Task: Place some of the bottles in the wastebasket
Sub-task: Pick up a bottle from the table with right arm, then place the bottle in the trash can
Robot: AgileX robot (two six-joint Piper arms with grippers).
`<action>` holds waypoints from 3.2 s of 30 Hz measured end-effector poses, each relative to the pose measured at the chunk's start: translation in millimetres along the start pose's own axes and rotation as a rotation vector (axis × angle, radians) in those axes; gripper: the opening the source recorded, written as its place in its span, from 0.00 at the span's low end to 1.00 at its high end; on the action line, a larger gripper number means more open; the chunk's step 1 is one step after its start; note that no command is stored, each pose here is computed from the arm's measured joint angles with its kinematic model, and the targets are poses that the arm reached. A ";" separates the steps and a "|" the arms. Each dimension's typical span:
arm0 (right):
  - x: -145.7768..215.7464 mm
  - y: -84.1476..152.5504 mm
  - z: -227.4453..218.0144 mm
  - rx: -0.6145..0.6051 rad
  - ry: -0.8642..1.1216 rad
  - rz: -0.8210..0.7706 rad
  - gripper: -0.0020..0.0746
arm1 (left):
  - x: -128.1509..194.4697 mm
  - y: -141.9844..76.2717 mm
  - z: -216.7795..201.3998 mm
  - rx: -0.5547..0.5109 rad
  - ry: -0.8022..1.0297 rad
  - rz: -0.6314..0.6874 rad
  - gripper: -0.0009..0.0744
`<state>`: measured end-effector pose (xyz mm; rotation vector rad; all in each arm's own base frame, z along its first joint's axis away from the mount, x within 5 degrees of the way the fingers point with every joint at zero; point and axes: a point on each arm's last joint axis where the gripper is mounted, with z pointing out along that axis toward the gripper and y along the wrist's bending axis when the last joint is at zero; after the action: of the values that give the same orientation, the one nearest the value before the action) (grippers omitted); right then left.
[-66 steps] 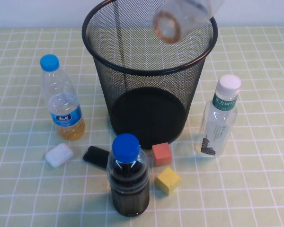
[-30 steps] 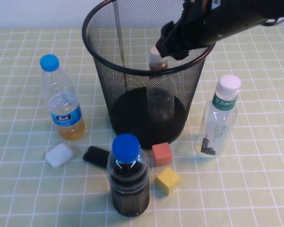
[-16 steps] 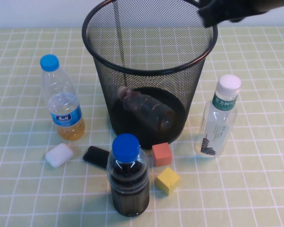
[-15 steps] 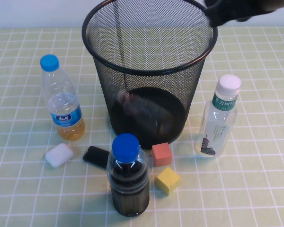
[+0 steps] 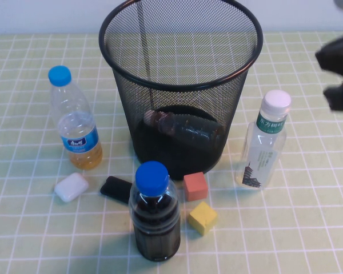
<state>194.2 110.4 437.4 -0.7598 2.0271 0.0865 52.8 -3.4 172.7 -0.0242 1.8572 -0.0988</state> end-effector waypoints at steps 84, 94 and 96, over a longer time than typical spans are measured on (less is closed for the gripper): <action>-104.5 -6.3 -10.3 0.114 -0.473 0.159 0.47 | 0.0 0.0 0.0 0.000 0.000 0.000 0.01; -105.9 49.2 75.3 -0.005 -0.318 0.059 0.47 | 0.0 0.0 0.0 0.000 0.000 0.000 0.01; -101.6 55.6 96.8 -0.008 -0.266 0.047 0.47 | 0.0 0.0 0.0 0.000 0.000 0.000 0.01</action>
<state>274.2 237.6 451.3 -0.6682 1.7918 0.2114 52.8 -3.4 172.7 -0.0242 1.8572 -0.0988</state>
